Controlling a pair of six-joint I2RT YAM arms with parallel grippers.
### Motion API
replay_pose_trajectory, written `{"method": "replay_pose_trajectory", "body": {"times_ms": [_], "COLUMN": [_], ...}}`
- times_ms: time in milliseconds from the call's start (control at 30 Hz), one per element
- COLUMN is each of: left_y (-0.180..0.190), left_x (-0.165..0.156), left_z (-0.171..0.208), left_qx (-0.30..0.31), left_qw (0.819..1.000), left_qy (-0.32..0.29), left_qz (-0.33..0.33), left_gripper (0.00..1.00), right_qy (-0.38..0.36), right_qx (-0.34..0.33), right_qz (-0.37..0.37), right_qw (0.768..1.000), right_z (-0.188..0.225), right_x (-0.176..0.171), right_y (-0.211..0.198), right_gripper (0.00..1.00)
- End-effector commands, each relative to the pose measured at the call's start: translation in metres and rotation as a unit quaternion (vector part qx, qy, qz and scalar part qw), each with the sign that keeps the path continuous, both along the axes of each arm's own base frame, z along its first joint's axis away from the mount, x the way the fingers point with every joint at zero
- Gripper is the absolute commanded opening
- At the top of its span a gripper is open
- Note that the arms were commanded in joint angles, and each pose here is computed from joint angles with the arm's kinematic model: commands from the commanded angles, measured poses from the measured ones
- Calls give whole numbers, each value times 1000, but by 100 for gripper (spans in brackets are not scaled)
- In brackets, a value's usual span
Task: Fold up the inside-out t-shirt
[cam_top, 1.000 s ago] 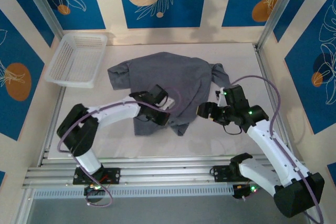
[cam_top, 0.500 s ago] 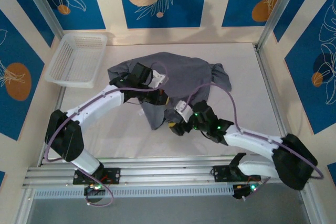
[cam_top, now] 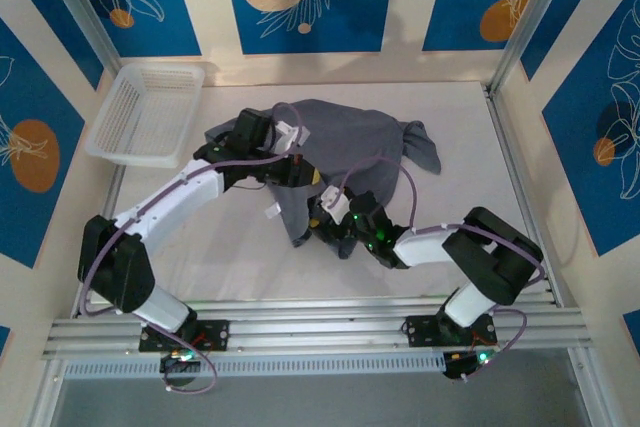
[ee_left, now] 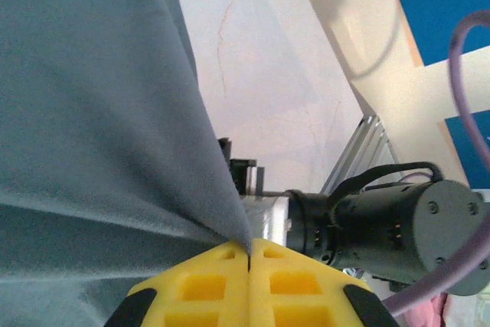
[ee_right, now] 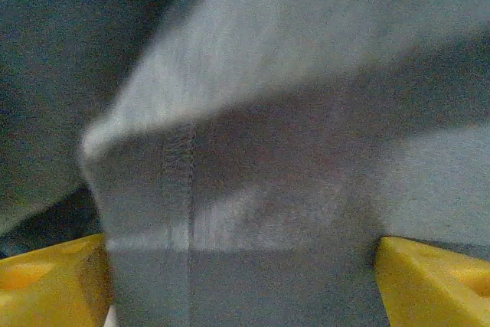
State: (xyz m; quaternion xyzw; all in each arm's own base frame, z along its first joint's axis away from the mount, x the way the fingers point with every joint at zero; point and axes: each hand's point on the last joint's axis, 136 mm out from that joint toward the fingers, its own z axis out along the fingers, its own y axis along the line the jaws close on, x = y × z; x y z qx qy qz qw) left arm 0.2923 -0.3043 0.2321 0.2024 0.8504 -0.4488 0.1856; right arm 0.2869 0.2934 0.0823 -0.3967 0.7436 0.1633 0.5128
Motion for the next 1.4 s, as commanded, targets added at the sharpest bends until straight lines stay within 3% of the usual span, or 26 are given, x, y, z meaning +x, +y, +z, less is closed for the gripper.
{"method": "replay_pose_trajectory", "body": {"times_ms": [0,67,133,200,233,300,400,500,533,600,667,833,967,1100,1267,1367], "left_y": [1,2,3,8,12,31,59,56,50,30,10,-25,-36,-30,-55,-42], "left_x": [-2,-1,-2,-3,-2,4,13,14,11,1,-16,-52,-42,5,44,71], "left_z": [16,17,16,9,3,-15,-40,-45,-43,-35,-31,-51,-72,-94,-101,-101], "left_qx": [-34,-39,-33,-13,4,69,145,136,118,65,29,51,108,213,218,254], "left_qw": [999,999,999,1000,1000,997,987,988,991,996,994,974,959,930,920,907], "left_qy": [-1,-1,-2,-3,-2,-10,-25,-48,-50,-68,-99,-181,-237,-298,-325,-329], "left_qz": [0,5,3,4,9,37,66,46,35,0,-47,-123,-110,-24,12,68], "left_gripper": [0,0,0,0,0,0,0,4,14,44,64,98,99,99,99,99], "right_qy": [-11,-2,-2,-19,-27,-43,-20,47,64,86,98,111,117,119,137,151], "right_qx": [47,37,24,14,14,12,35,90,100,114,122,148,156,160,170,155], "right_qz": [35,27,-11,-65,-79,-85,-35,2,6,17,22,7,-1,8,-8,-40], "right_qw": [998,999,1000,998,996,995,999,995,993,990,987,983,981,980,976,975], "right_z": [20,12,5,11,17,36,70,99,104,114,120,130,134,142,145,144], "right_x": [-3,-1,9,21,23,17,-11,-34,-37,-40,-39,-29,-24,-23,-20,-15], "right_y": [21,20,9,-9,-17,-31,-39,-51,-54,-59,-60,-58,-57,-54,-59,-68], "right_gripper": [86,84,69,37,27,0,0,0,0,0,0,0,0,0,0,0]}}
